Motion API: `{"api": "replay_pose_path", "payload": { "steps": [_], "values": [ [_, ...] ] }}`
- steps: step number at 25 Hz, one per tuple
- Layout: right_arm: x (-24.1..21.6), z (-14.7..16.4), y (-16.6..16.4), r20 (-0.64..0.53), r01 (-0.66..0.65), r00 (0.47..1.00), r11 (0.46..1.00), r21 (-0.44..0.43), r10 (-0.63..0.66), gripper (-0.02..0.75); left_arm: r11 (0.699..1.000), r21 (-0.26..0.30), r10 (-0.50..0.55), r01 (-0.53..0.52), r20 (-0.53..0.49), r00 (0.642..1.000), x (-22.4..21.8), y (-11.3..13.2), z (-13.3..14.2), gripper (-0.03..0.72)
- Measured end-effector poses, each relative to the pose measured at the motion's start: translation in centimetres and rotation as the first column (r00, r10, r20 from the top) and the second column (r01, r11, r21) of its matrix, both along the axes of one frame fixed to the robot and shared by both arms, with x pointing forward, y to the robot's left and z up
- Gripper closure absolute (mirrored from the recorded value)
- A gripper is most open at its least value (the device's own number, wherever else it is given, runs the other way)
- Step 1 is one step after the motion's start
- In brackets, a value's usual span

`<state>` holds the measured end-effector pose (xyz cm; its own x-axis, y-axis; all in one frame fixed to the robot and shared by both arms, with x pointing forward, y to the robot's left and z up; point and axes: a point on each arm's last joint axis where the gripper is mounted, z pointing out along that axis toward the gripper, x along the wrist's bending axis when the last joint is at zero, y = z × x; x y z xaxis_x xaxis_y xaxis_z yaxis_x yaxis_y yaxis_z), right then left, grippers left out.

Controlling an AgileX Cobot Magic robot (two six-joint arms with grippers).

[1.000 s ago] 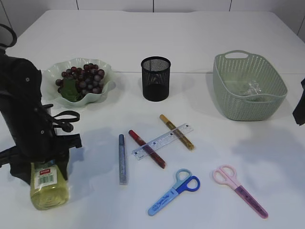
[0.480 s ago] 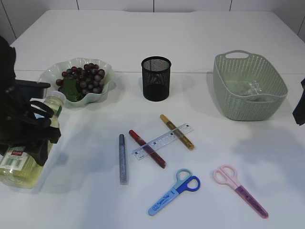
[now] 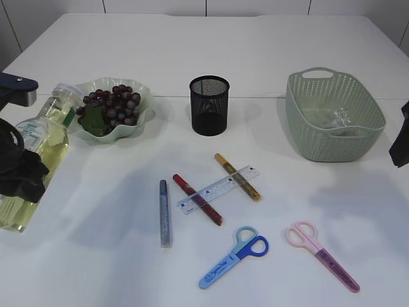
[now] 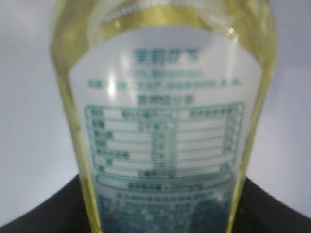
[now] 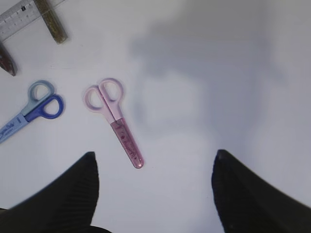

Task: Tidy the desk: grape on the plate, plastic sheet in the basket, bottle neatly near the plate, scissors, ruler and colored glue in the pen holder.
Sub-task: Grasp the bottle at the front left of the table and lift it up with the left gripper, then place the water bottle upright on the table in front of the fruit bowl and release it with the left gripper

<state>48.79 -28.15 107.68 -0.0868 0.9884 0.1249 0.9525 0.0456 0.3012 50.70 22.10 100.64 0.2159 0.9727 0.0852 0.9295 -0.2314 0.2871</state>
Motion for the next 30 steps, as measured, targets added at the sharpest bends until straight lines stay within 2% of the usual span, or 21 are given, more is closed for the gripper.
{"api": "replay_pose_path", "payload": {
  "steps": [8,12,17,21,27,30],
  "values": [
    [0.0,0.0,0.0,-0.006,0.000,1.000,1.000,0.003,0.000,0.174,0.994,-0.044,-0.090,0.099,0.177,0.980,-4.4,1.2,-0.6,0.253],
    [0.0,0.0,0.0,-0.006,0.000,1.000,1.000,0.003,0.000,0.174,0.987,-0.088,-0.100,0.135,0.320,0.942,-5.9,1.5,-1.0,0.253],
    [0.0,0.0,0.0,-0.006,0.000,1.000,1.000,0.004,0.000,0.174,0.971,-0.144,-0.095,0.192,0.503,0.859,-6.3,1.3,-1.5,0.253],
    [0.0,0.0,0.0,-0.006,0.000,1.000,1.000,0.006,0.000,0.174,0.953,-0.178,-0.079,0.246,0.637,0.766,-6.2,0.9,-1.5,0.253],
    [0.0,0.0,0.1,-0.006,0.000,1.000,1.000,0.006,0.000,0.174,0.929,-0.206,-0.047,0.308,0.758,0.650,-4.9,0.1,-1.0,0.253],
    [0.0,0.0,0.1,-0.006,0.000,1.000,1.000,0.006,0.000,0.174,0.920,-0.214,-0.036,0.329,0.789,0.613,-4.3,-0.2,-1.1,0.253]
  ]
}}
